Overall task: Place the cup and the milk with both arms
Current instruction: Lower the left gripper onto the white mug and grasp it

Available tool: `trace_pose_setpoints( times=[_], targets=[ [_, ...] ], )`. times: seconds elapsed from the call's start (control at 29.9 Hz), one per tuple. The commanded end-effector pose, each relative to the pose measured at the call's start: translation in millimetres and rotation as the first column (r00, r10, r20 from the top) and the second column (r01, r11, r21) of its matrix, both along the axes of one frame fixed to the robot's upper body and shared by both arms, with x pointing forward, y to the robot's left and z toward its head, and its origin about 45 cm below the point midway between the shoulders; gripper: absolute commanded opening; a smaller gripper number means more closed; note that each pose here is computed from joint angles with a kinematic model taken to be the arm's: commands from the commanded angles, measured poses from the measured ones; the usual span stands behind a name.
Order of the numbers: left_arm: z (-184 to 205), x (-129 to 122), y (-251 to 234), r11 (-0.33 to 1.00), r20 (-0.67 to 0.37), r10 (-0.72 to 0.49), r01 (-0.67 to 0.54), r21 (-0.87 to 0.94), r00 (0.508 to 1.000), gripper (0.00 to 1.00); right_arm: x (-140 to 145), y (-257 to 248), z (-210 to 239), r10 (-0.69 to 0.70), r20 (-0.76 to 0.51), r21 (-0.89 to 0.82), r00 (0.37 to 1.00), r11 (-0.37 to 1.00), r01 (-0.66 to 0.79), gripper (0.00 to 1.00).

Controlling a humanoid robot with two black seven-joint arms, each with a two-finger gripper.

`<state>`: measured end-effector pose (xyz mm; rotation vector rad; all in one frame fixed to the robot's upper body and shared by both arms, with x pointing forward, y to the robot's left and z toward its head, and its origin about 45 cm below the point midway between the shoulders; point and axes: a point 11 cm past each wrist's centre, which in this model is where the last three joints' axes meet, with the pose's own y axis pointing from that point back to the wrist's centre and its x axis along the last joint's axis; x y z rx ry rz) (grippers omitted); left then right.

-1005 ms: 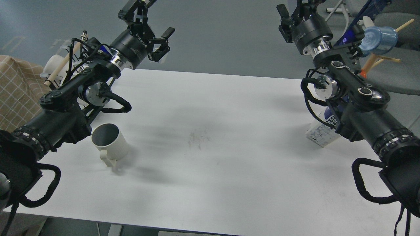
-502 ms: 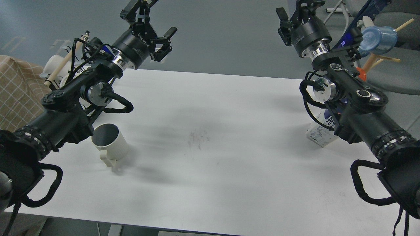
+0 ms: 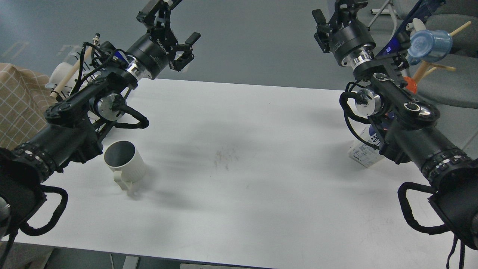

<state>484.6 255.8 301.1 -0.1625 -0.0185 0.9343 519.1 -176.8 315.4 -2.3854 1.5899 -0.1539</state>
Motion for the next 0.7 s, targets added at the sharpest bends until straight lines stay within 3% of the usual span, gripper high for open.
trace_pose_setpoints(
  times=[0.0, 0.17, 0.27, 0.4, 0.5, 0.6, 0.64, 0.67],
  targets=[
    [17, -6, 13, 0.966, 0.079, -0.061, 0.039, 0.256, 0.995, 0.99, 0, 0, 2, 0.003, 0.005, -0.005, 1.000, 1.000, -0.003, 0.99],
    [46, -37, 40, 0.753, 0.181, -0.225, 0.053, 0.656, 0.957, 0.99, 0, 1, 6, 0.010, 0.013, -0.007, 1.000, 1.000, -0.010, 0.99],
    [57, -58, 48, 0.635, 0.193, -0.310, 0.052, 0.770, 0.931, 0.99, 0, 2, 5, 0.013, 0.012, -0.005, 1.000, 1.000, -0.013, 0.99],
    [38, -98, 76, 0.432, 0.089, -0.379, 0.091, 0.897, 0.921, 0.99, -1, 2, 2, 0.014, 0.007, -0.006, 1.000, 1.000, -0.014, 0.99],
    [28, -109, 94, 0.321, 0.036, -0.393, 0.101, 0.942, 0.919, 0.99, -2, 5, 2, 0.024, 0.008, -0.012, 1.000, 1.000, -0.023, 0.99],
    [-5, -131, 129, 0.051, -0.126, -0.427, 0.163, 0.985, 0.895, 0.99, -5, 12, 4, 0.046, 0.018, -0.016, 0.999, 0.999, -0.046, 0.99],
    [-5, -131, 129, 0.050, -0.127, -0.427, 0.164, 0.985, 0.895, 0.99, -5, 12, 4, 0.046, 0.018, -0.016, 0.999, 0.999, -0.046, 0.99],
    [-18, -137, 142, -0.044, -0.190, -0.419, 0.189, 0.981, 0.888, 0.99, -5, 12, 4, 0.048, 0.019, -0.017, 0.999, 0.999, -0.047, 0.99]
  ],
)
